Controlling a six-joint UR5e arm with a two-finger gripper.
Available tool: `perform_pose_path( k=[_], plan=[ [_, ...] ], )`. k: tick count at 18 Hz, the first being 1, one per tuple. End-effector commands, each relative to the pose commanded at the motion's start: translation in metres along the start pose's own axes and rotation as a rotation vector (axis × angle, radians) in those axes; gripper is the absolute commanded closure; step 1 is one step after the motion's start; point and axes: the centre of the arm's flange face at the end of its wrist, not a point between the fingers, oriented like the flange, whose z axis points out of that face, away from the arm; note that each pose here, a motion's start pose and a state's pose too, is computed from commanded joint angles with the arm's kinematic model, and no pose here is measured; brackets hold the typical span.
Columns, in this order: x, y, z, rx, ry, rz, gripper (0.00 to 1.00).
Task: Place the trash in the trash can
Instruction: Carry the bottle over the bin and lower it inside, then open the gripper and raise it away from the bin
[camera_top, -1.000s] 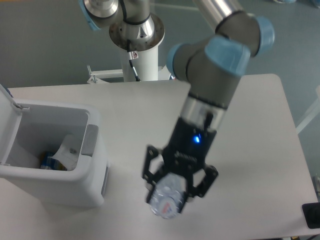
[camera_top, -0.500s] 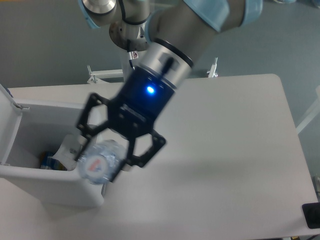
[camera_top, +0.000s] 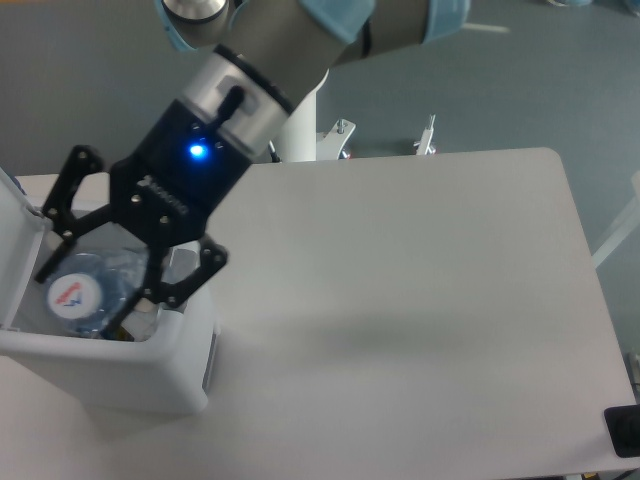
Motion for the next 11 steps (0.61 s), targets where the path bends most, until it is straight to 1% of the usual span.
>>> perform_pose_path(
  k=[1,5,8,9,10,11],
  plan=[
    [0.002,0.002,0.0,-0.002,0.002,0.018,0.0],
    [-0.001,0.006,0.002,-0.007,0.0,0.018,0.0],
    [-0.015,0.009,-0.007,-0.003,-0.023,0.0,0.0],
    [-0.031,0.009,-0.024,0.012,-0.051,-0.01,0.0],
    [-0.056,0.012,-0.043,0.027,-0.086,-0.031,0.0],
    [-0.078,0.022,-0.058,0.033,-0.112,-0.042,0.0]
  ],
)
